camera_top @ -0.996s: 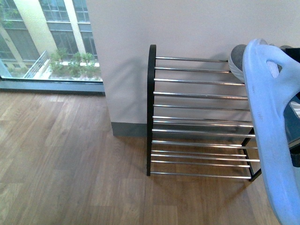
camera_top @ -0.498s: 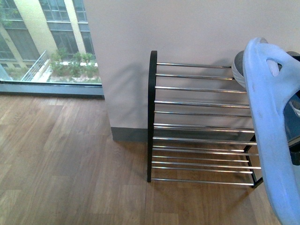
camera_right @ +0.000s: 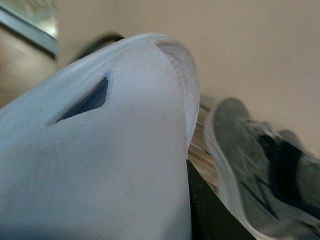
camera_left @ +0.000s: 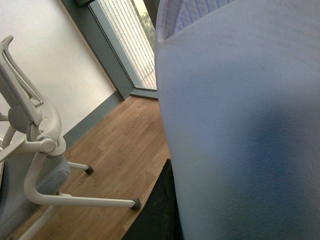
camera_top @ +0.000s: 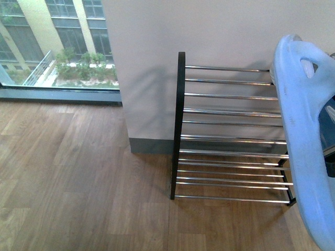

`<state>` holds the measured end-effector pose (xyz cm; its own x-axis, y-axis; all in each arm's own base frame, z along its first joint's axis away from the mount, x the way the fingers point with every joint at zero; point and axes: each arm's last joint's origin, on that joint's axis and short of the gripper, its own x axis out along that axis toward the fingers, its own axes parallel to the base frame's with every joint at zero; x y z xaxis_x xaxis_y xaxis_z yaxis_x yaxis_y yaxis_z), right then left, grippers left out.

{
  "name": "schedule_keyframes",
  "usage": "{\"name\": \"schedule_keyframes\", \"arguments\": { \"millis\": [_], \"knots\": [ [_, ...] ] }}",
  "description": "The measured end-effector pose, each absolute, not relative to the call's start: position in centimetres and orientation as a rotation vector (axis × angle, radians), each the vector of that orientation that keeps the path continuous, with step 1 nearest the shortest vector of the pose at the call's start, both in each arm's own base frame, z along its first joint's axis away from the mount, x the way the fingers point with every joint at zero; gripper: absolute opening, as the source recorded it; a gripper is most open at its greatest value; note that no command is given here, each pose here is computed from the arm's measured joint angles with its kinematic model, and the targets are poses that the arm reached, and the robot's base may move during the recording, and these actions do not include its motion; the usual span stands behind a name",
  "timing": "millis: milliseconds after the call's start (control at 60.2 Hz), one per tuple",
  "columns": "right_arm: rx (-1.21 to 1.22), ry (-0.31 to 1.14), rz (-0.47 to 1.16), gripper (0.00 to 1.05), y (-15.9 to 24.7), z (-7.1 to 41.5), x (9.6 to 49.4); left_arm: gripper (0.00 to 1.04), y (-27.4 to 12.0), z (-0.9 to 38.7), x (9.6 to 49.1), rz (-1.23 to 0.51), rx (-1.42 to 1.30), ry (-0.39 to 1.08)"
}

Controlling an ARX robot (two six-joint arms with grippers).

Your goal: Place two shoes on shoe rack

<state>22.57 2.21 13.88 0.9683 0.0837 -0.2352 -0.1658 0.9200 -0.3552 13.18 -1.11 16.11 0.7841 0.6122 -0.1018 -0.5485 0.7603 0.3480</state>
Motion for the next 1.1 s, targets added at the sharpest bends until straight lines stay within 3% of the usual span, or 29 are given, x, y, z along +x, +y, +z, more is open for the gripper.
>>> {"name": "schedule_keyframes", "arguments": {
  "millis": [83,216,647,764,847,1096],
  "knots": [
    [-0.22,0.182,0.228,0.02,2.5,13.8,23.1,0.02,-1.1,16.1,13.2,0.637,0.31,0.215],
    [-0.044,0.287,0.285,0.02,3.4,12.8,24.8,0.02,-1.1,16.1,13.2,0.636,0.31,0.216],
    [-0.033,0.37,0.198,0.02,5.8,10.8,36.4,0.02,-1.1,16.1,13.2,0.636,0.31,0.215],
    [-0.111,0.301,0.087,0.02,5.5,10.2,39.5,0.02,-1.1,16.1,13.2,0.637,0.31,0.215],
    [-0.262,0.151,0.009,0.02,5.0,10.2,41.5,0.02,-1.1,16.1,13.2,0.637,0.31,0.215],
    [-0.558,0.003,0.088,0.02,4.6,10.3,42.5,0.02,-1.1,16.1,13.2,0.637,0.31,0.216]
  ]
}}
